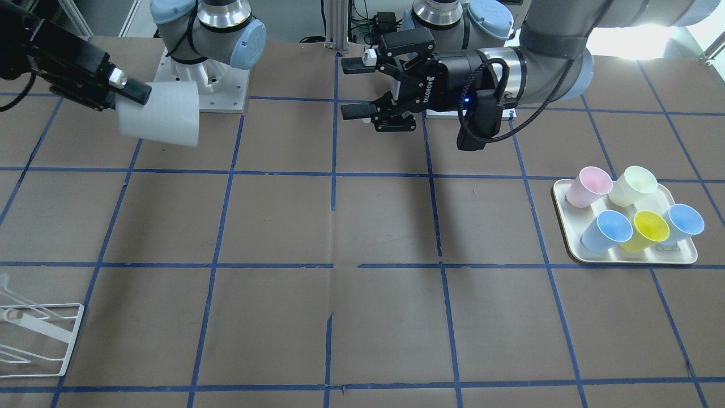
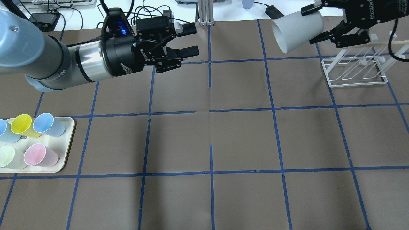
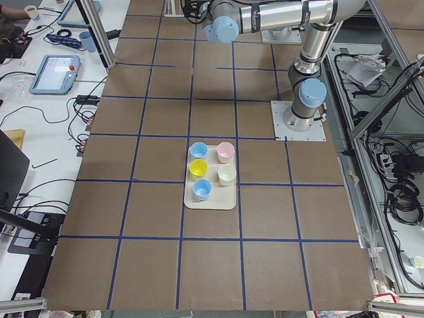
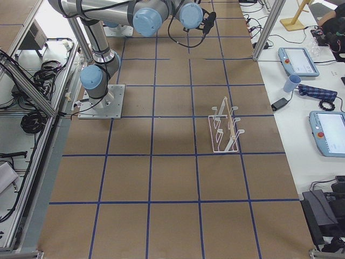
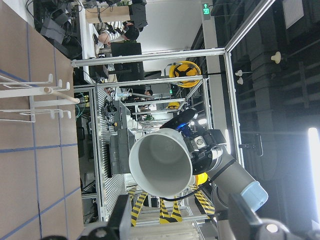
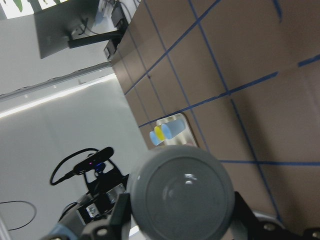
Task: Transfer IKEA cup to right arm and place on rack
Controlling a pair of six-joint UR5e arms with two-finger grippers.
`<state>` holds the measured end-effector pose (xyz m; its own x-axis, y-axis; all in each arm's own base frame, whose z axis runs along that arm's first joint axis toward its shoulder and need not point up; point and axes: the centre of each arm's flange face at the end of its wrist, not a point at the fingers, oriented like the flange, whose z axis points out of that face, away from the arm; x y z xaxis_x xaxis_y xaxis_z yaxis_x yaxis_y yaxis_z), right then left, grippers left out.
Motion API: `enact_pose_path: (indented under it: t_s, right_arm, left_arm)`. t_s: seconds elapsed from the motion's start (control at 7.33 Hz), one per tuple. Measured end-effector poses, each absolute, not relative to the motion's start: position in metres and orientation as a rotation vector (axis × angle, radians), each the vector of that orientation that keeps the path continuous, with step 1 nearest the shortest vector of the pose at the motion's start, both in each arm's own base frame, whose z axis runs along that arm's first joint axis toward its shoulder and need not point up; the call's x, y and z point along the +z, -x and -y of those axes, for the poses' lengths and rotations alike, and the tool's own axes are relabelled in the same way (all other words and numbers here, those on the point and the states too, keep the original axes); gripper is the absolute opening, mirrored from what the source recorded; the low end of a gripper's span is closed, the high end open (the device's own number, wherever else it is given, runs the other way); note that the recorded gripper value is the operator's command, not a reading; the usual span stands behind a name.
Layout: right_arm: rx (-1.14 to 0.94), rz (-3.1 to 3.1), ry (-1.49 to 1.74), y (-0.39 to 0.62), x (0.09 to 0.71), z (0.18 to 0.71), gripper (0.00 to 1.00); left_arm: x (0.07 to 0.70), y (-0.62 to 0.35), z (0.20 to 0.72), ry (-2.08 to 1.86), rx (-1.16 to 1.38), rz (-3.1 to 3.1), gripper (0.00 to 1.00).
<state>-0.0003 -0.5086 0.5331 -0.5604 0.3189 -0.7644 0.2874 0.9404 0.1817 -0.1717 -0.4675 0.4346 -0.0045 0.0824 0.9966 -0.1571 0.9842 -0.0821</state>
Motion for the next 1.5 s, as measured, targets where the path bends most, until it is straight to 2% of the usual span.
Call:
enact_pose_path:
  t_s: [0.27,0.41,0.68,0.82,0.95,1.36,1.5]
  right_arm:
    - [-0.096,-2.479,-0.372,0.031,0.527,0.53,0.45]
    - [-0.129,-2.598,-0.341,0.044,0.516,0.541,0.37]
    - [-0.101,-2.826,-0.222,0.07,0.482,0.558,0.36]
    - [-0.083,-2.928,-0.171,0.084,0.468,0.566,0.33]
    - [-0.082,-3.013,-0.103,0.096,0.456,0.574,0.27]
    - [-0.182,-3.158,0.054,0.124,0.433,0.602,0.24]
    - [-0.2,-3.194,0.065,0.13,0.428,0.608,0.24]
  left_arm:
    - [0.429,0.123,0.469,-0.013,0.138,1.619,0.8]
    - [0.422,0.104,0.473,-0.006,0.116,1.637,0.8]
    - [0.414,0.083,0.485,0.052,0.044,1.725,0.81]
    - [0.417,0.075,0.49,0.102,-0.02,1.849,0.81]
    - [0.419,0.067,0.493,0.133,-0.087,2.019,0.82]
    - [0.427,0.055,0.494,0.251,-0.199,2.625,0.92]
    - [0.437,0.057,0.496,0.262,-0.191,2.793,0.93]
